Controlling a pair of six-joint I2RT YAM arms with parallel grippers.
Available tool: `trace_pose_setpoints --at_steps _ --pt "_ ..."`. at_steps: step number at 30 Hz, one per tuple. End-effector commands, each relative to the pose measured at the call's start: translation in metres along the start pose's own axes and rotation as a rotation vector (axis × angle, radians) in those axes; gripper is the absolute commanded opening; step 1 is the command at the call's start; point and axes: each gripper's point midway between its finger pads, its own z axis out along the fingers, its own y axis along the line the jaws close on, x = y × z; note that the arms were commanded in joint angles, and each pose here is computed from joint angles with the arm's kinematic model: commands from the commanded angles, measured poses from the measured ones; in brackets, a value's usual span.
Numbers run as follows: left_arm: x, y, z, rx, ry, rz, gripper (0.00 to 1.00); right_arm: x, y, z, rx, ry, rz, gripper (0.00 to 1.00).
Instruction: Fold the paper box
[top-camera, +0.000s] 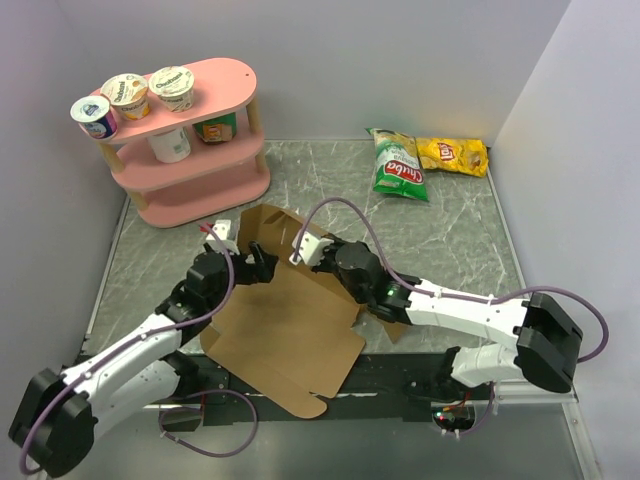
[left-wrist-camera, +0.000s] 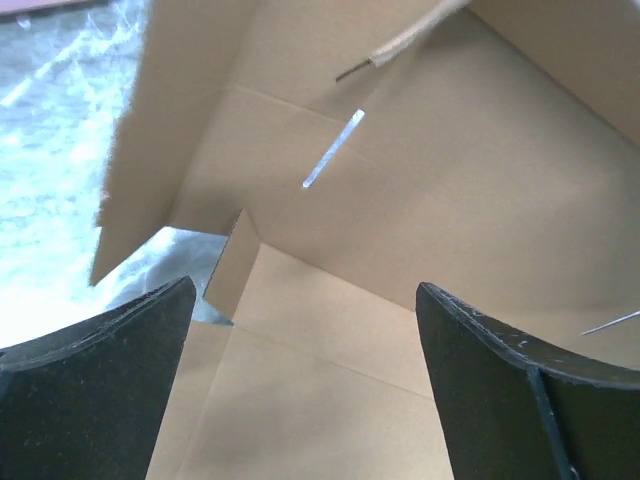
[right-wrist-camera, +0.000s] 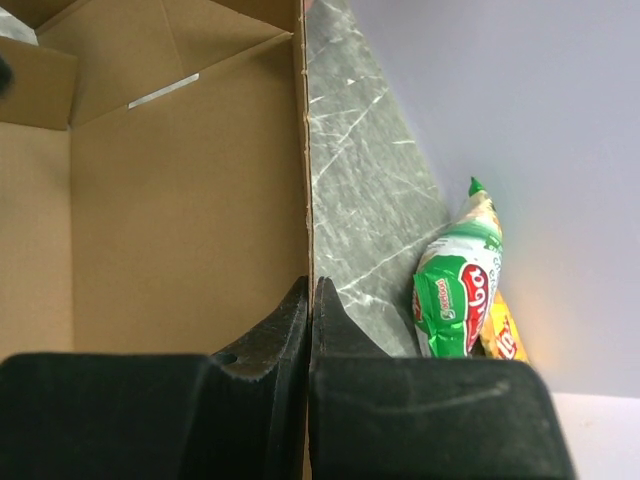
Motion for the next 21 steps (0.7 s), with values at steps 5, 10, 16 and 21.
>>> trace_pose_setpoints --at_steps 5,10,16,21 --pt "-0.11 -0.031 -0.026 0.144 -0.166 -0.109 0.96 -0.003 -0.029 -0.014 0.12 -0.057 -0.009 0.0" --pt "-0.176 -0.034 -0.039 0.206 -0.271 -0.139 0.96 0.003 -0.028 -0.013 0.132 -0.037 -0.036 0.0" --pt "-0.179 0.015 0.008 0.154 -0.186 -0.191 0.98 0.003 -0.022 -0.014 0.123 -0.05 -0.069 0.0" --pt "-0.16 0.039 0.044 0.125 -0.169 -0.192 0.97 -0.001 -0.014 -0.016 0.105 -0.067 -0.092 0.0"
